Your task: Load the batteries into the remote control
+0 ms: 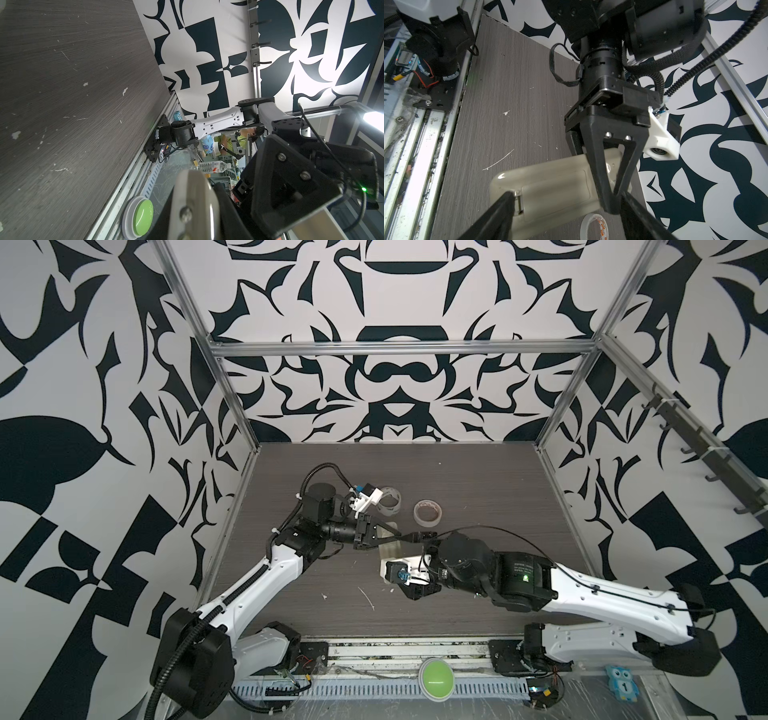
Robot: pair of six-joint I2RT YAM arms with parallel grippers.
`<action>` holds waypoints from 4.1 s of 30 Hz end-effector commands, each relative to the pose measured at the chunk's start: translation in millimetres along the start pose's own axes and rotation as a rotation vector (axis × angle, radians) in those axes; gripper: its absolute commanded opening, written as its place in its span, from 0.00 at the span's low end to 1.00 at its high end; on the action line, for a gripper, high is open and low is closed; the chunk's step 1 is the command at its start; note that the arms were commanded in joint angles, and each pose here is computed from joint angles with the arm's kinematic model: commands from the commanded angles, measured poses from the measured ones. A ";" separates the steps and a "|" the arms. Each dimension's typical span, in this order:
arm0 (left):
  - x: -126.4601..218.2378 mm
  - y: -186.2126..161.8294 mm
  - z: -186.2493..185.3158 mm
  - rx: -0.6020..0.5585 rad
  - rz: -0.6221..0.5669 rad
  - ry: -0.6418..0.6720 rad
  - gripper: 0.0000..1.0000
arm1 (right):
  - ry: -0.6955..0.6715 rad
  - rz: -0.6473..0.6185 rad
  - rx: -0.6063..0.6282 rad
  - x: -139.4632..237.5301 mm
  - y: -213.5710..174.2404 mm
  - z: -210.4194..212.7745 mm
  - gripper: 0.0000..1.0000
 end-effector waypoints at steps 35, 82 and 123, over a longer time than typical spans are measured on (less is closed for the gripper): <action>1.6 -0.5 -0.2 0.011 0.014 -0.010 0.00 | -0.206 0.055 0.020 4.4 0.3 -30.8 0.83; 5.8 0.7 5.0 0.021 0.000 -0.001 0.00 | -0.094 -0.006 0.049 5.8 8.3 -5.4 0.83; 5.8 1.3 5.5 0.021 0.000 -0.001 0.00 | -0.255 0.140 0.082 -8.8 -5.6 -30.0 0.82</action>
Point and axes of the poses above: each gripper's point midway between its finger pads, its own x axis back along the fingers, its own z axis along the line the jaws close on, y = z × x, the point moved 2 cm from there along x, back along the fingers, and after that the axes turned 8 degrees about x, right-handed, at the moved point
